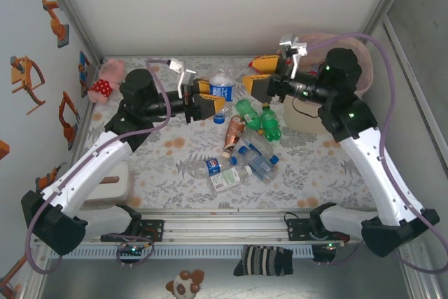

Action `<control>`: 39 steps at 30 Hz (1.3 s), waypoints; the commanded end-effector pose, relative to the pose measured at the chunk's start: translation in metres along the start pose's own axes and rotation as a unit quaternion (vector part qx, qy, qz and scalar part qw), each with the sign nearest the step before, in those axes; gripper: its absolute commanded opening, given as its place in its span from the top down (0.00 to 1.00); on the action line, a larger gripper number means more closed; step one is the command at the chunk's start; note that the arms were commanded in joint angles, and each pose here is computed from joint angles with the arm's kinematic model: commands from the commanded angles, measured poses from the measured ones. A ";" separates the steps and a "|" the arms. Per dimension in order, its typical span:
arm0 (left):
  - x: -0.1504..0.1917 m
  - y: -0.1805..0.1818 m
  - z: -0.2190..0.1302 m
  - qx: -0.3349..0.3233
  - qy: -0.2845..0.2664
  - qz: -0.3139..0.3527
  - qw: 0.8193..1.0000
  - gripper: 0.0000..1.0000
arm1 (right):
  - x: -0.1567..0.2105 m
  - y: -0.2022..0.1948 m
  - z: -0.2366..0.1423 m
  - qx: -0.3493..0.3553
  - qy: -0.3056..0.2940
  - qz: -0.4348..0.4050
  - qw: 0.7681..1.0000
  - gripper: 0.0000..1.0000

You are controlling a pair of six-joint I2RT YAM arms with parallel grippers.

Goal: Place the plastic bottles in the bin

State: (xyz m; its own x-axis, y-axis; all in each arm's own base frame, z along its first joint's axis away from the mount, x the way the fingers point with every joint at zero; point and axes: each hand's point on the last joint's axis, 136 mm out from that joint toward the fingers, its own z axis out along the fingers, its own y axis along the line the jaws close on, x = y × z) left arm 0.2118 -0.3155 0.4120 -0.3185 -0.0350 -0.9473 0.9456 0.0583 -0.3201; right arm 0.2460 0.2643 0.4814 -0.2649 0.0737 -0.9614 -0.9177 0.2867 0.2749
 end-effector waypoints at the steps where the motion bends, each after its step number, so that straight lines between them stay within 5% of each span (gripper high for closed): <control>1: -0.006 -0.027 0.000 0.059 -0.005 0.025 0.998 0.50 | -0.020 0.017 0.010 -0.030 -0.020 -0.026 0.999 0.19; 17: -0.002 -0.027 0.005 0.071 0.004 0.020 0.997 0.49 | -0.010 0.033 0.046 -0.082 0.010 0.000 0.997 0.22; 30: -0.002 -0.023 0.003 0.053 0.004 0.023 0.998 0.47 | -0.008 0.034 0.053 -0.079 0.021 0.013 0.997 0.37; 39: 0.002 -0.007 -0.002 -0.001 0.002 0.025 1.000 0.29 | -0.013 0.024 0.044 -0.028 0.016 -0.012 0.999 0.43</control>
State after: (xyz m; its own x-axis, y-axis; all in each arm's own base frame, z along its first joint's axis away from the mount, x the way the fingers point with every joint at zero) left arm 0.2049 -0.3209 0.4085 -0.3097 -0.0159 -0.9507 0.9504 0.0251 -0.3100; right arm 0.2448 0.3239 0.4774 -0.3268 0.0075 -0.9451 -0.9272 0.1913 0.3221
